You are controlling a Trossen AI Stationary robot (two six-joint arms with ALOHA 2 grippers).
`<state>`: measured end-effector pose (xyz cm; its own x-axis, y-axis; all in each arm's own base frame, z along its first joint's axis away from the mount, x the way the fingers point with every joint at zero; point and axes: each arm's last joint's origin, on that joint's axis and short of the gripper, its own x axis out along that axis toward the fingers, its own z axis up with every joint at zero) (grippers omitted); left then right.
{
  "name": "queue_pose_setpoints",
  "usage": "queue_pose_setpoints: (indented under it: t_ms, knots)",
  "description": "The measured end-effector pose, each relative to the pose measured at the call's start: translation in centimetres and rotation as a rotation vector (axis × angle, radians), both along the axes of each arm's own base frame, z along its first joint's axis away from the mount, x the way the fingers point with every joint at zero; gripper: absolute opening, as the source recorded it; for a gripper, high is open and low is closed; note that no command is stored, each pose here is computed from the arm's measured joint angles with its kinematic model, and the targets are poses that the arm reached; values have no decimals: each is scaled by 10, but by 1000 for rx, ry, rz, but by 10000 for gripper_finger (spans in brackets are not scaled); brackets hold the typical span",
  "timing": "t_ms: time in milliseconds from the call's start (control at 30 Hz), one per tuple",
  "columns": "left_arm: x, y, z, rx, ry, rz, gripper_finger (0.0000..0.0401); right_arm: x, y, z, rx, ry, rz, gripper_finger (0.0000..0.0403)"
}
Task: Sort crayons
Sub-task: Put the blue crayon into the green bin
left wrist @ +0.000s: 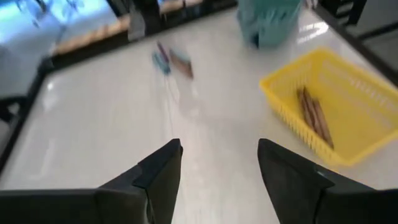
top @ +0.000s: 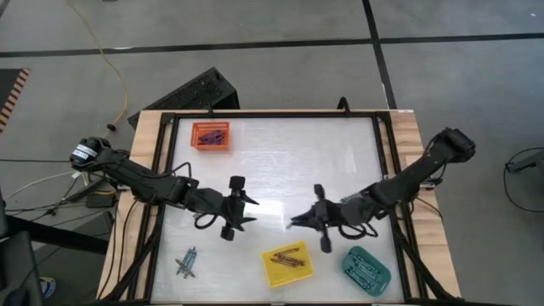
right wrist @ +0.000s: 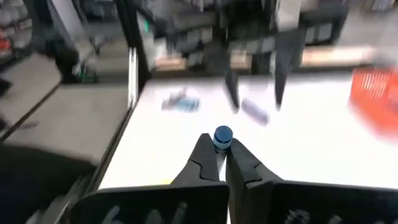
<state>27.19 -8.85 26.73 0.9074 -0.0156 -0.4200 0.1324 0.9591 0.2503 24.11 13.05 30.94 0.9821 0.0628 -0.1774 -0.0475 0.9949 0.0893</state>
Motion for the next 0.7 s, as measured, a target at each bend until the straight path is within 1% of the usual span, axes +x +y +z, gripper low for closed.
queue_pose_setpoints:
  t_ms: [133,300,433,500,600,700]
  knots:
    - [-3,1,-7,2,76,13,197,-21,3,6,106,212,15,0]
    - [-7,3,-12,8,140,25,196,-40,11,11,282,498,48,0]
    - [-9,3,-15,17,171,30,196,-48,23,0,448,723,90,0]
    - [-9,4,-16,19,181,32,196,-52,31,-7,511,824,94,0]
    - [-10,4,-17,23,193,33,196,-55,46,-17,577,946,98,0]
    - [-11,4,-17,27,204,34,196,-59,59,-29,596,1058,83,0]
